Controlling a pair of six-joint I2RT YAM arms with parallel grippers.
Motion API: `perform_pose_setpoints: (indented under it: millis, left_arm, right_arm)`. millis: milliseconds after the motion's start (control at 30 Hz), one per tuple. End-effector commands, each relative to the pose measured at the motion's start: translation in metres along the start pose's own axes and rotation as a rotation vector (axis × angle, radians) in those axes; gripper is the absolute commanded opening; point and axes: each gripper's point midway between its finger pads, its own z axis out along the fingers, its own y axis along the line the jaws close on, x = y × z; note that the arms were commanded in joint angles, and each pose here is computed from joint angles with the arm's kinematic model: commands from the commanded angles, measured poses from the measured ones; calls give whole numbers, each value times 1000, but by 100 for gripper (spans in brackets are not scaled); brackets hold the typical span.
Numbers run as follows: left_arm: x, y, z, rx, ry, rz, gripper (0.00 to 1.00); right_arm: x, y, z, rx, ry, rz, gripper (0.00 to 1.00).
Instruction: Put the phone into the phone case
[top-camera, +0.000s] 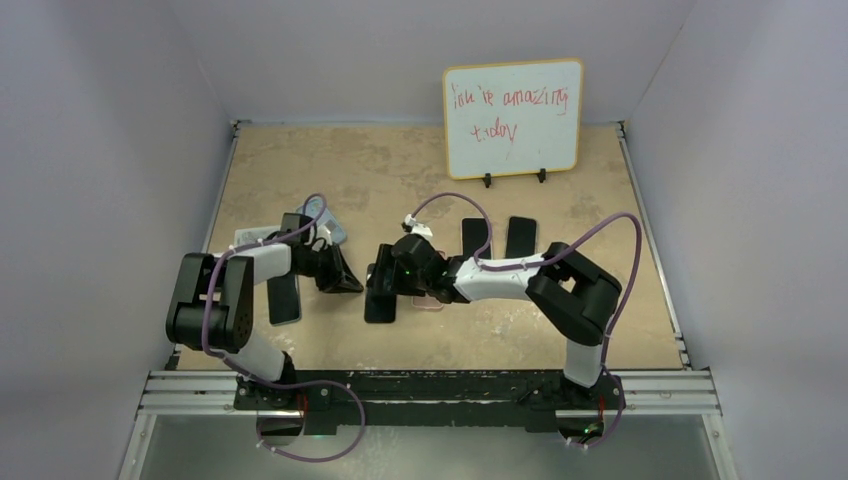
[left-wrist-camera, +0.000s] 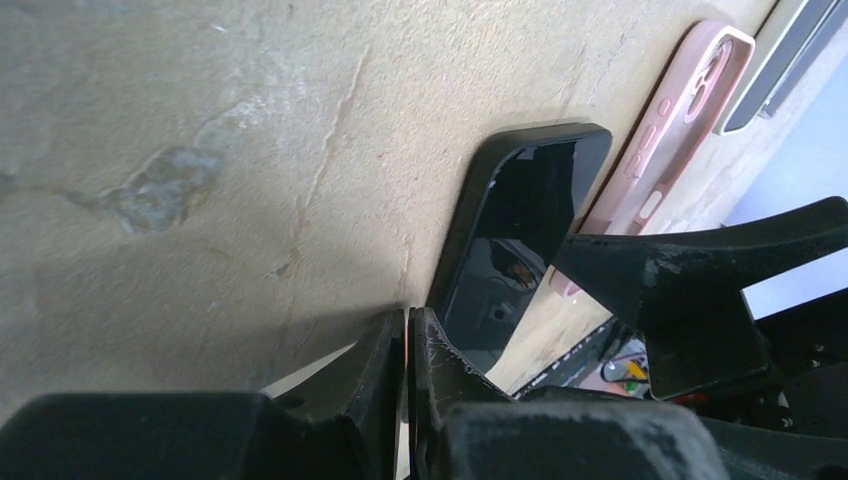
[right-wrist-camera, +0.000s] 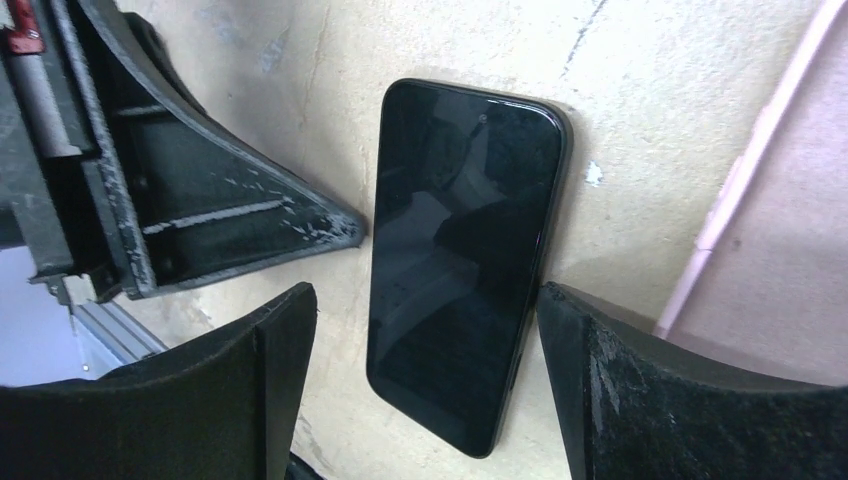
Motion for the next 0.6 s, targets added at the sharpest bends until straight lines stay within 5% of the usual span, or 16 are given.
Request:
perform_pose_setpoints:
  millis: [0, 567]
  left_arm:
    - [5, 1, 10, 46, 30, -17, 9]
    - [8, -3, 12, 77, 46, -18, 7]
  right_arm:
    - [15, -10, 9, 52, 49, 40, 82]
    - [0, 60, -11, -312, 45, 132, 78]
